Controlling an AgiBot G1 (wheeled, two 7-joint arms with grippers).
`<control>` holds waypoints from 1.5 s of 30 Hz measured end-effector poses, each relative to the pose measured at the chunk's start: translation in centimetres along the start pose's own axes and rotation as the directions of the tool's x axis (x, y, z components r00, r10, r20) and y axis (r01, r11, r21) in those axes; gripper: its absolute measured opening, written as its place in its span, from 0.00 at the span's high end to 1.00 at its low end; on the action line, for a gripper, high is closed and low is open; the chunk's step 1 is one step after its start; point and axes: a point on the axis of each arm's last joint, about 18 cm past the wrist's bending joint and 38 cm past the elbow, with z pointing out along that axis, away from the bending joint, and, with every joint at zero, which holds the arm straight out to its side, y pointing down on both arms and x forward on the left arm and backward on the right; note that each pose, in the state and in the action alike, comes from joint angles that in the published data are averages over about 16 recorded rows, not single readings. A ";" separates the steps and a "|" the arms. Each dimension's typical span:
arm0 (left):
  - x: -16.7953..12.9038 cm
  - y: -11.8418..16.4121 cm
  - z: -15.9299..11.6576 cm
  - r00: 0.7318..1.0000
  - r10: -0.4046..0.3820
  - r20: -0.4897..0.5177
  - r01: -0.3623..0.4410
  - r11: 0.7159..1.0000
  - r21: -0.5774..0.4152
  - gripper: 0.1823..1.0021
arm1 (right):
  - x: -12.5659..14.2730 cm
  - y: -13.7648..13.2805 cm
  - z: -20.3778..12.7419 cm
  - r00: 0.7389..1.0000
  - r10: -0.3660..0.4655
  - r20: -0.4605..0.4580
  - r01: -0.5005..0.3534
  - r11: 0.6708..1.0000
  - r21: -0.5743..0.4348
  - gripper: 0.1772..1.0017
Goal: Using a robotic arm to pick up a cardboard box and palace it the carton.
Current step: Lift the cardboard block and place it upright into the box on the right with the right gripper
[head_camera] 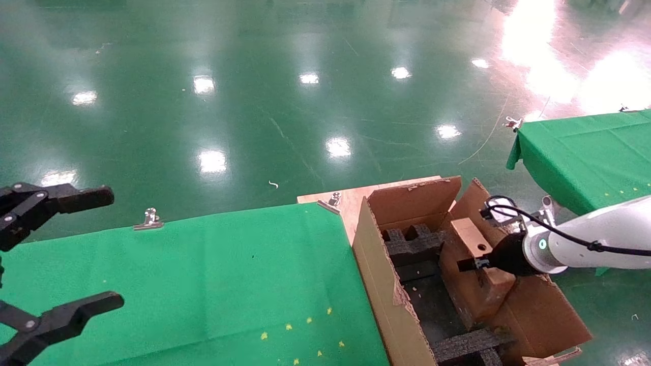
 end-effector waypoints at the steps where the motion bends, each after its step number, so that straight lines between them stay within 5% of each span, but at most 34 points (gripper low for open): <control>1: 0.0 0.0 0.0 1.000 0.000 0.000 0.000 1.000 0.000 0.00 | 0.0 0.1 0.1 1.000 0.003 0.000 -0.003 1.000 -0.005 0.84; 45: 0.0 0.0 0.0 1.000 0.000 0.001 0.000 1.000 0.000 0.00 | -0.5 1.4 4.0 0.999 0.044 0.005 -0.043 0.994 -0.100 0.80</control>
